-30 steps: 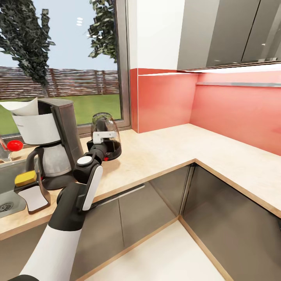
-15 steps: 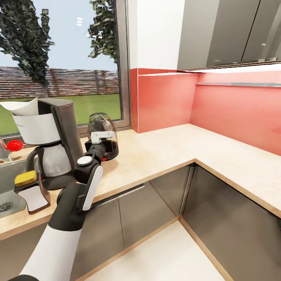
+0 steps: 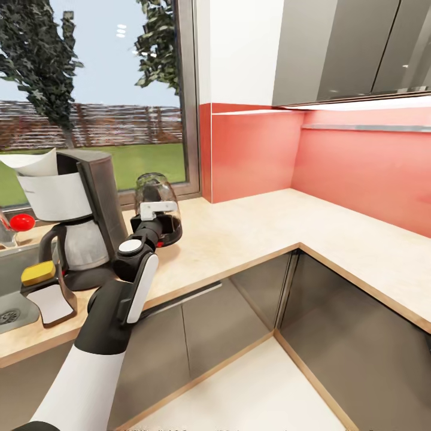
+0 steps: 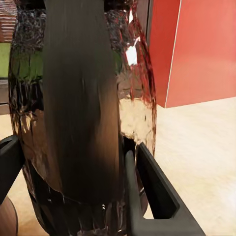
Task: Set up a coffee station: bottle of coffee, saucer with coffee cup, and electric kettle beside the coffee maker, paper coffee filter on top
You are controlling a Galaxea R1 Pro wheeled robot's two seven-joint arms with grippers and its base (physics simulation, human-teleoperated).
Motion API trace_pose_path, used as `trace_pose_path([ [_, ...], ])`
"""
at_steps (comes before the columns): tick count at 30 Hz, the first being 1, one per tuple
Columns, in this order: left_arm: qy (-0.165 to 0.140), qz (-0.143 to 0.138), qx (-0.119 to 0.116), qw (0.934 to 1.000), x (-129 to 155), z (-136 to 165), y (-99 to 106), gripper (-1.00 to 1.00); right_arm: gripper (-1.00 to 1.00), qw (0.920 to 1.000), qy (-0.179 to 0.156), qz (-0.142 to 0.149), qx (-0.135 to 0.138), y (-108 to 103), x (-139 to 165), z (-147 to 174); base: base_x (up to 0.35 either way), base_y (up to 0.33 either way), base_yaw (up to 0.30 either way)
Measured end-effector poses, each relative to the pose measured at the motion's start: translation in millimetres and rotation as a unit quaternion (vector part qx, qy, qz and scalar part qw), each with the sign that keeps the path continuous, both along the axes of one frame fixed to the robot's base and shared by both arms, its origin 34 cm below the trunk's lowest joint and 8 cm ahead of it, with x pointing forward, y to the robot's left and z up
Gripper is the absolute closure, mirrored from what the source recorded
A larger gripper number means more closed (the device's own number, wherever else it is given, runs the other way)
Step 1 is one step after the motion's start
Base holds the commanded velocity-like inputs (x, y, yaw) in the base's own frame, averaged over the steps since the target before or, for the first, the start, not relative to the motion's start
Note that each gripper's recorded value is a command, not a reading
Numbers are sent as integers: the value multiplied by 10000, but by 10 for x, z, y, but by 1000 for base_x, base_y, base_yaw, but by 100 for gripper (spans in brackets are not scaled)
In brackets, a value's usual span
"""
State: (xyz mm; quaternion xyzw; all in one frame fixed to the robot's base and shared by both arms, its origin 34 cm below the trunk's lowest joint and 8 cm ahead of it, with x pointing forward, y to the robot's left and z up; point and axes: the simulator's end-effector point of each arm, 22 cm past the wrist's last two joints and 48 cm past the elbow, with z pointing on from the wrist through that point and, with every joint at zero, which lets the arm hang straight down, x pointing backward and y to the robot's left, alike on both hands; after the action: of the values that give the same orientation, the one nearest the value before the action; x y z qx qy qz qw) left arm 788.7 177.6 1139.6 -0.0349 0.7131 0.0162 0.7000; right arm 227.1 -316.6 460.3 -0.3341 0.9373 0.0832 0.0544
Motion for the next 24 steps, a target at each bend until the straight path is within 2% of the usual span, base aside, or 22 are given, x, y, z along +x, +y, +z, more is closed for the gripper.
trace_pose_path([
  [24,161,3,-2,9999,95,-214,2,100,-100,9999,166,0,0,0,-125,-27,0,0,0],
])
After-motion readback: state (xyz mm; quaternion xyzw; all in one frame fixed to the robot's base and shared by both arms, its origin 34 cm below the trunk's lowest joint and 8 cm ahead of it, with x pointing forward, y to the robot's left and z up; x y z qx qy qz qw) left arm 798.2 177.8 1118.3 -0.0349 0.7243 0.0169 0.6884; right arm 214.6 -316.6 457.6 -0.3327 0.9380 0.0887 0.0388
